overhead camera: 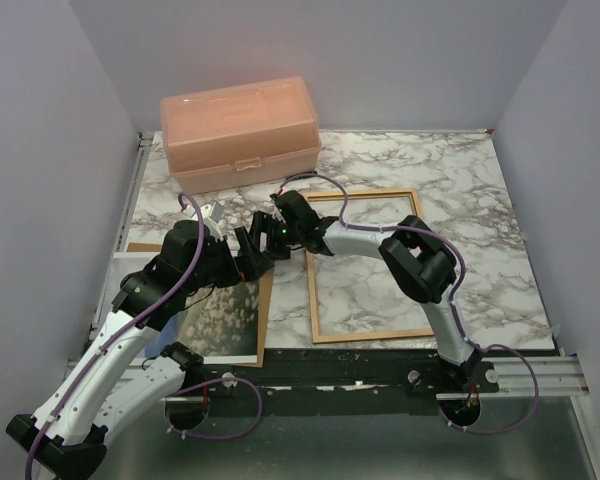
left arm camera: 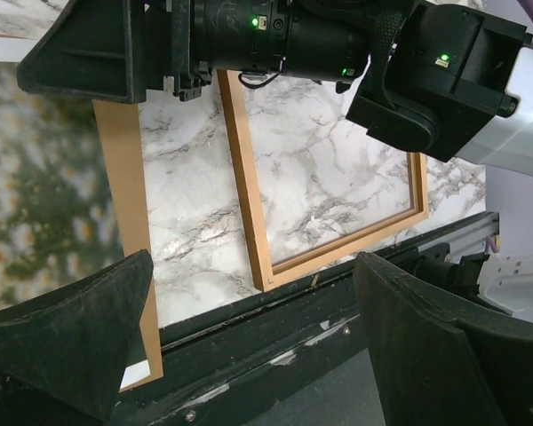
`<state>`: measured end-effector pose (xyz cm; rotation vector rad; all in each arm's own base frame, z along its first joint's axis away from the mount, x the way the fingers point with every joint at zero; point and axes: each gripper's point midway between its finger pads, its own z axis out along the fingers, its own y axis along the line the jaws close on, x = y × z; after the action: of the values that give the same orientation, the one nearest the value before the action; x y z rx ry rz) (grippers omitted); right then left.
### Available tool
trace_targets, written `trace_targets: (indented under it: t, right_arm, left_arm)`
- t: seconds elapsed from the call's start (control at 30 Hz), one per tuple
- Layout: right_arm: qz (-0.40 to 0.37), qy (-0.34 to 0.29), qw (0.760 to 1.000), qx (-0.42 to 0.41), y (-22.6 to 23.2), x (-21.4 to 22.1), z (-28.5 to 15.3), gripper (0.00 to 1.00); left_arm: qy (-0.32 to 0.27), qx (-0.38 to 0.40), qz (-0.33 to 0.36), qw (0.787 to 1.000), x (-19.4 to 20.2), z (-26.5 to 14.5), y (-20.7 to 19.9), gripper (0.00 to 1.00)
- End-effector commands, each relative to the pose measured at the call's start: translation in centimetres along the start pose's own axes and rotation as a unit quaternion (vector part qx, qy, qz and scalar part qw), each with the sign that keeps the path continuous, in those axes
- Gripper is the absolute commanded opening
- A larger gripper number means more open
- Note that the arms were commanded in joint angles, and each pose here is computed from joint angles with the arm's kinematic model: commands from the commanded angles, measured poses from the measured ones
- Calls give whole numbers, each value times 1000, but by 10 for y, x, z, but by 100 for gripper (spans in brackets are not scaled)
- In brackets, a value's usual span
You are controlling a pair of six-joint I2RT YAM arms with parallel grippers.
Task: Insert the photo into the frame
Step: Move the photo to the photo frame.
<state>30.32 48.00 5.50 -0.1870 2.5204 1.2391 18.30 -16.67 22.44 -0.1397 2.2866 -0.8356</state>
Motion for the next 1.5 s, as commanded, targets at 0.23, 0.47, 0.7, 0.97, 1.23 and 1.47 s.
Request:
trace_targets:
  t: [0.23,0.47,0.7,0.97,1.23,1.47]
  right_arm:
    - [29,59,996,-59,5,38,13,80]
    - [9,35,999,-13,-2,30,10,80]
    - [-5,-44,983,179,-58,1,-18,83]
    - [-23,-22,992,119,-37,0,0,84]
    - [-8,17,997,77,-36,15,25,83]
    - [-3,23,999,45,-27,18,28,83]
  left_arm:
    - [-2,10,6,1000,-2,-1,-4,98]
    - [2,8,6,1000,-1,-1,-2,98]
    - [-2,2,9,1000,-2,-2,0,99]
    - [3,1,8,1000,1,4,3,99]
    - [5,-4,9,1000,2,6,6,98]
    - [7,-5,10,1000,2,7,7,98]
